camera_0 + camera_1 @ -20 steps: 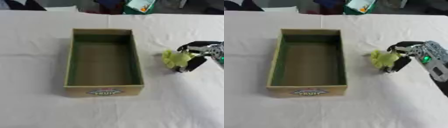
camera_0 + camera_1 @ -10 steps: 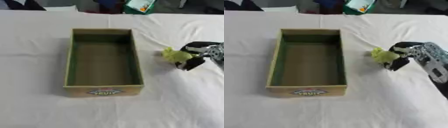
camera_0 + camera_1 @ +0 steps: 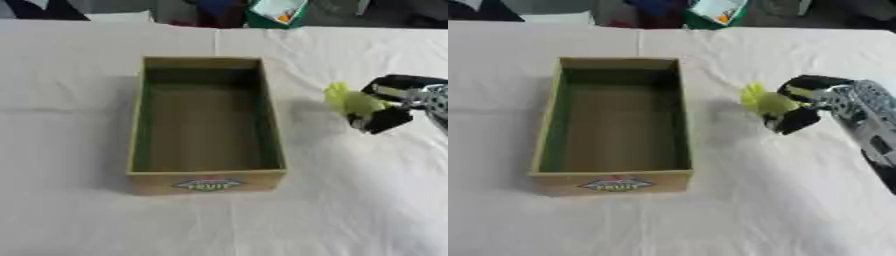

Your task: Pick up objects on the table and place them in the box.

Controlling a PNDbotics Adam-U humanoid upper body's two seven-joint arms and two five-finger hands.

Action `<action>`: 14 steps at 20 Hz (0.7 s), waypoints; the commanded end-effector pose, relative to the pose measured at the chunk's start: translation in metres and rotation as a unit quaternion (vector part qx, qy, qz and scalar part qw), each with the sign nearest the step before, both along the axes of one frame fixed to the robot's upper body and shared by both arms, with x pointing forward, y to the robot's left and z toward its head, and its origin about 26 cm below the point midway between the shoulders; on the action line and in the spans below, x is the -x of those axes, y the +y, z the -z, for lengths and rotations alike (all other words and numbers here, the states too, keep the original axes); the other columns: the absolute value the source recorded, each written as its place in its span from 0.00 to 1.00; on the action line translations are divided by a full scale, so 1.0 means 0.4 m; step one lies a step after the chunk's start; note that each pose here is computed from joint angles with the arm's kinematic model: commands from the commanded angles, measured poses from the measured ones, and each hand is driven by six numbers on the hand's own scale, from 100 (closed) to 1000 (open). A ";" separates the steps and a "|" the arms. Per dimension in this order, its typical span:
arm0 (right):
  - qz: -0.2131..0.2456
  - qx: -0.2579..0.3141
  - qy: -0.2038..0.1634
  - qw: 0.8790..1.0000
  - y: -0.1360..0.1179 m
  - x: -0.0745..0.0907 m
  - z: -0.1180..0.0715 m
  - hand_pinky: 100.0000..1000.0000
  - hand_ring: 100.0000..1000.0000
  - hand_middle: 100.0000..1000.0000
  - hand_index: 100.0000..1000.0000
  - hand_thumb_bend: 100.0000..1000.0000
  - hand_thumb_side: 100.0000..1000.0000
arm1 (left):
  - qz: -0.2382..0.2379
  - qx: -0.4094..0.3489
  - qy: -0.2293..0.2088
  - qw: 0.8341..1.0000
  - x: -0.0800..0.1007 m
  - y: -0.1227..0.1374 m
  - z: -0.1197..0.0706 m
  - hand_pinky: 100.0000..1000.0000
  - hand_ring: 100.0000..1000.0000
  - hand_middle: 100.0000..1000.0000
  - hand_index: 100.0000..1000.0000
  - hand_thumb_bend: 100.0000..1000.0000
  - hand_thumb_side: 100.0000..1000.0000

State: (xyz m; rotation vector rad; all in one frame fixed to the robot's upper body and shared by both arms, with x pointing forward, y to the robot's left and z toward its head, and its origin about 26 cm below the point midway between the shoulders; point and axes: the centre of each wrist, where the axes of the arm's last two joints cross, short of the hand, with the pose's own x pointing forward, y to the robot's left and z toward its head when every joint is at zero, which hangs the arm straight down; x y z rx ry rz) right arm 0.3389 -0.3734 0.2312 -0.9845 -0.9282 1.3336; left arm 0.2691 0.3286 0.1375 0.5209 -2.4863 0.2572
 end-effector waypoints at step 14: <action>-0.132 0.090 -0.188 0.969 0.151 0.073 -0.236 0.81 0.75 0.67 0.58 0.00 0.53 | 0.004 -0.012 -0.007 1.000 0.007 0.007 -0.018 0.30 0.40 0.51 0.59 0.00 0.49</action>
